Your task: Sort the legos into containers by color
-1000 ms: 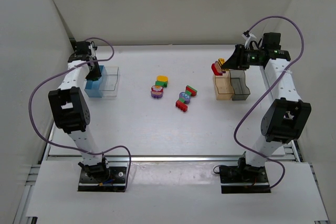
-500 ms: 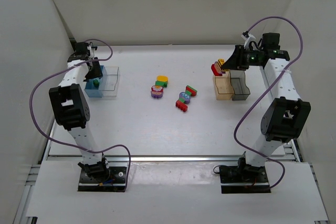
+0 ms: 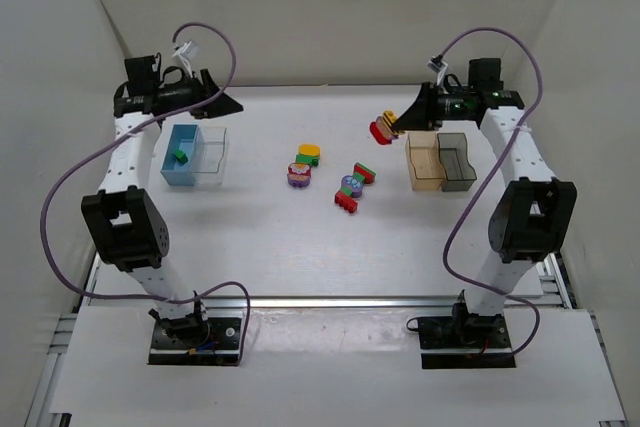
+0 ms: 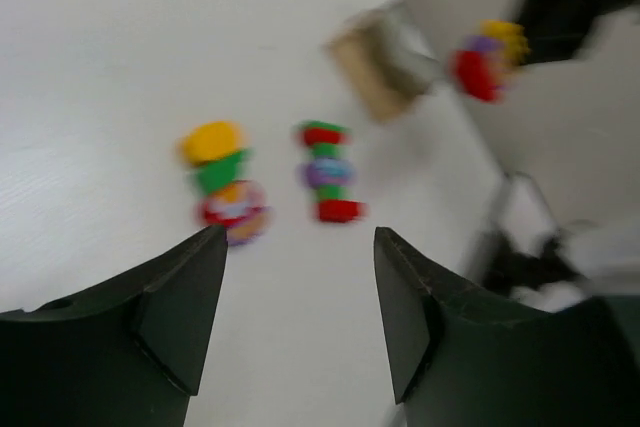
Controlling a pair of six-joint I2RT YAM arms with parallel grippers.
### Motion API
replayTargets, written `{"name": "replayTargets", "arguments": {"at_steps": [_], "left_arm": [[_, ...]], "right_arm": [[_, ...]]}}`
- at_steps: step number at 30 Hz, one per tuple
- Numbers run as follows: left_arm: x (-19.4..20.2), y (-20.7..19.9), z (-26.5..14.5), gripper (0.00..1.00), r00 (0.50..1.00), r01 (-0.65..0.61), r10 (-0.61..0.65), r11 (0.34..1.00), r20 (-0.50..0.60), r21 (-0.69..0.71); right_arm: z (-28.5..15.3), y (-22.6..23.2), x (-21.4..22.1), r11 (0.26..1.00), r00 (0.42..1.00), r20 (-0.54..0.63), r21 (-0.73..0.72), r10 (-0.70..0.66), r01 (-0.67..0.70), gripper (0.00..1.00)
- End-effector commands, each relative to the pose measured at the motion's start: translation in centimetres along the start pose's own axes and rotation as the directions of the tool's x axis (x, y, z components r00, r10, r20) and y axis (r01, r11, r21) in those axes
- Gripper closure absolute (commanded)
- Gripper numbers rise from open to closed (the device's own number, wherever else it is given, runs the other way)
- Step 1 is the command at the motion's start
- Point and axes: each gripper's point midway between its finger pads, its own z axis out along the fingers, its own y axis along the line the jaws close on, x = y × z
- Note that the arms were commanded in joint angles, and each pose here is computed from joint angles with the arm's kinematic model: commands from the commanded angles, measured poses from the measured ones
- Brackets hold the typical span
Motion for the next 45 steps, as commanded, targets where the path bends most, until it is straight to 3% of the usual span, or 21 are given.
{"name": "replayTargets", "arguments": {"at_steps": [1, 3, 12, 26, 38, 41, 45], "left_arm": [[1.9, -10.2, -0.8, 0.29, 0.963, 0.256, -0.169, 0.814, -0.209, 0.522], [3.4, -11.2, 0.4, 0.29, 0.974, 0.187, -0.077, 0.794, -0.211, 0.578], [5.2, -14.4, 3.6, 0.28, 0.97, 0.151, 0.009, 0.758, -0.241, 0.635], [6.4, -17.7, 6.7, 0.29, 0.955, 0.138, 0.097, 0.696, -0.282, 0.705], [6.4, -17.6, 8.0, 0.29, 0.958, 0.137, 0.085, 0.702, -0.274, 0.699], [6.3, -17.5, 8.2, 0.36, 0.959, 0.138, 0.081, 0.705, -0.271, 0.696], [6.4, -17.6, 8.1, 0.57, 0.958, 0.141, 0.08, 0.704, -0.275, 0.696]], "right_arm": [[1.4, 5.4, -1.9, 0.957, 1.0, -0.004, -0.289, -0.003, 0.002, 1.0], [2.7, 6.7, -1.9, 0.933, 0.999, -0.045, -0.357, 0.023, -0.038, 1.0], [6.8, 12.1, -0.9, 0.843, 0.981, -0.192, -0.532, -0.028, -0.08, 1.0], [9.9, 12.1, -1.5, 0.826, 0.977, -0.208, -0.559, -0.054, -0.073, 1.0], [11.0, 13.3, -0.9, 0.808, 0.971, -0.225, -0.585, -0.086, -0.064, 1.0], [11.2, 13.4, -0.5, 0.809, 0.969, -0.232, -0.584, -0.082, -0.071, 1.0], [11.4, 13.2, -0.5, 0.814, 0.971, -0.226, -0.577, -0.08, -0.068, 1.0]]}}
